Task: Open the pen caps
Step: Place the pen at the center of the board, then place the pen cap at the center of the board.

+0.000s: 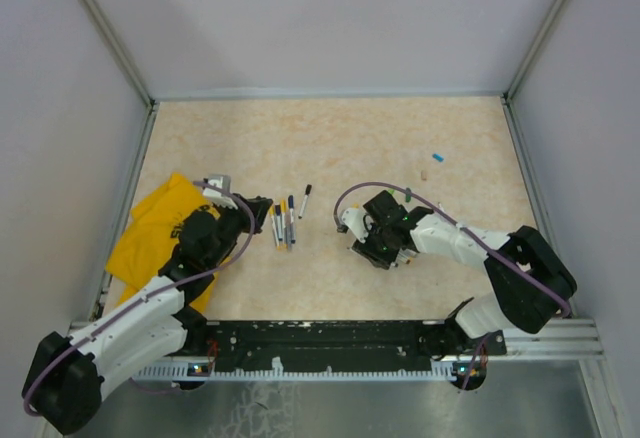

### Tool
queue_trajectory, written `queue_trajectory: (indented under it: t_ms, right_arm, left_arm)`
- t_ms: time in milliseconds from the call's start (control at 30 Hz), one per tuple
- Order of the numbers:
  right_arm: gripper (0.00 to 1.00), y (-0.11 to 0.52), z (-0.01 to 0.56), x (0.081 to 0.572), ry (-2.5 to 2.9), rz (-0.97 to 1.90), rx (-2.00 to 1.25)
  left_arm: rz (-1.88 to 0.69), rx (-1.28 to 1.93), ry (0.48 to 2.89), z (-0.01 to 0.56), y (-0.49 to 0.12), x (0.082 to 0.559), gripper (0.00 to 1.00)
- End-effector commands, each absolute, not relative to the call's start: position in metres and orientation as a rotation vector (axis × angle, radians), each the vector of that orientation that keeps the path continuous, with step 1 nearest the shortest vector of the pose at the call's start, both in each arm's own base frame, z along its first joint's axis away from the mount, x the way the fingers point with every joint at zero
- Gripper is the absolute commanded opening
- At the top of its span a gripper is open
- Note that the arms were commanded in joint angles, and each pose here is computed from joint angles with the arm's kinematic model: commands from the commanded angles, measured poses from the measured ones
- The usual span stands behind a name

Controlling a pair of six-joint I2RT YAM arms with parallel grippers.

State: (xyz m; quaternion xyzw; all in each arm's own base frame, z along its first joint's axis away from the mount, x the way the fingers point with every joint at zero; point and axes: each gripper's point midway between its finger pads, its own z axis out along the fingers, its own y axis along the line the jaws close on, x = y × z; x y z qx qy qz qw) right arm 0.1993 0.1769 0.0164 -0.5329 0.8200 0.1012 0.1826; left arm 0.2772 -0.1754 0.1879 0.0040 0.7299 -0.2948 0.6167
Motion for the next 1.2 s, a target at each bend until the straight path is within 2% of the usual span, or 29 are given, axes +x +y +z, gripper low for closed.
queue_trajectory:
  t_ms: [0, 500, 1167]
  right_arm:
    - [0.39, 0.184, 0.028, 0.209, 2.268, 0.268, -1.506]
    - [0.43, 0.190, 0.044, 0.213, 2.209, 0.285, -1.515]
    - [0.45, 0.187, 0.074, 0.221, 2.128, 0.320, -1.461]
  left_arm:
    - [-0.818, 0.060, 1.688, 0.183, -0.196, 0.267, 0.00]
    - [-1.039, 0.114, 1.784, 0.152, -0.236, 0.247, 0.00]
    - [-0.969, 0.119, 1.951, 0.109, -0.292, 0.239, 0.00]
